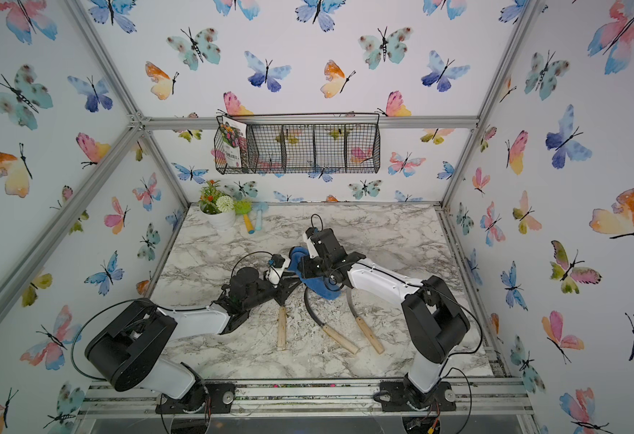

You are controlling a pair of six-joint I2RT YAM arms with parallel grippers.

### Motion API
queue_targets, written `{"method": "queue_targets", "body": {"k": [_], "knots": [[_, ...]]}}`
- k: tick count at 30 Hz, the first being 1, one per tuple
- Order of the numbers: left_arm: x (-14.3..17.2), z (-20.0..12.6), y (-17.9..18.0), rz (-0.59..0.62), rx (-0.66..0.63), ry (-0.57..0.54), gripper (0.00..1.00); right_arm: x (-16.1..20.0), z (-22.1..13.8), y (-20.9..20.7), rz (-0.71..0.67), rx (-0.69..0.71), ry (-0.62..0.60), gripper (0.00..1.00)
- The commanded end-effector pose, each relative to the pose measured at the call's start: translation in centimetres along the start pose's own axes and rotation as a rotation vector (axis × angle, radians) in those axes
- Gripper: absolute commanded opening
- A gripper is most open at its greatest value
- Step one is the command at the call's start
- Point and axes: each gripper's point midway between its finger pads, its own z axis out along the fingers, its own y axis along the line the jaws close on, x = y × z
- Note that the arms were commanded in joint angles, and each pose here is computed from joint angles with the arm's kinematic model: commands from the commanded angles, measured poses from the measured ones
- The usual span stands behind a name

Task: Wipe small sickles with rags
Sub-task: Wipe the small sickle.

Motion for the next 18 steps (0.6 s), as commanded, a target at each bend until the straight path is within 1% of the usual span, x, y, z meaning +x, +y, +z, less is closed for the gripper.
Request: {"method": "queue_targets", "body": {"k": [1,3,4,7,9,13,14,16,18], "knots": [[-2.3,-0.1,-1.2,0.034,0.059,-0.081,0.00,-0.8,-0.8,2.7,-0.043,-0.103,-0.039,0.02],[-2.3,-0.3,-1.2,0.043,0.059,-0.085,0.00,-0.5,-0.1,1.5,-0.022,-0.054,-0.032,0.02],[-2.3,-0.5,-1.2,0.047,0.055,-0.092,0.00,-0.4,0.3,0.3,-0.011,-0.001,-0.024,0.02],[-2.5,-1.0,-1.1,0.066,0.035,-0.118,0.00,0.2,1.1,-3.9,0.052,0.173,0.012,0.02],[-2.6,-1.4,-1.1,0.079,0.031,-0.134,0.00,0.6,1.1,-6.7,0.118,0.234,0.031,0.02],[-2.9,-1.8,-1.2,0.087,0.028,-0.152,0.00,0.9,0.7,-10.8,0.194,0.310,0.033,0.02],[-2.9,-1.9,-1.2,0.088,0.030,-0.152,0.00,0.9,0.6,-10.9,0.190,0.320,0.033,0.02],[-2.8,-2.1,-1.5,0.090,0.036,-0.153,0.00,0.5,0.5,-10.2,0.180,0.294,0.035,0.02],[-2.6,-2.2,-1.5,0.097,0.027,-0.153,0.00,0.1,0.4,-8.7,0.158,0.220,0.024,0.02]]}}
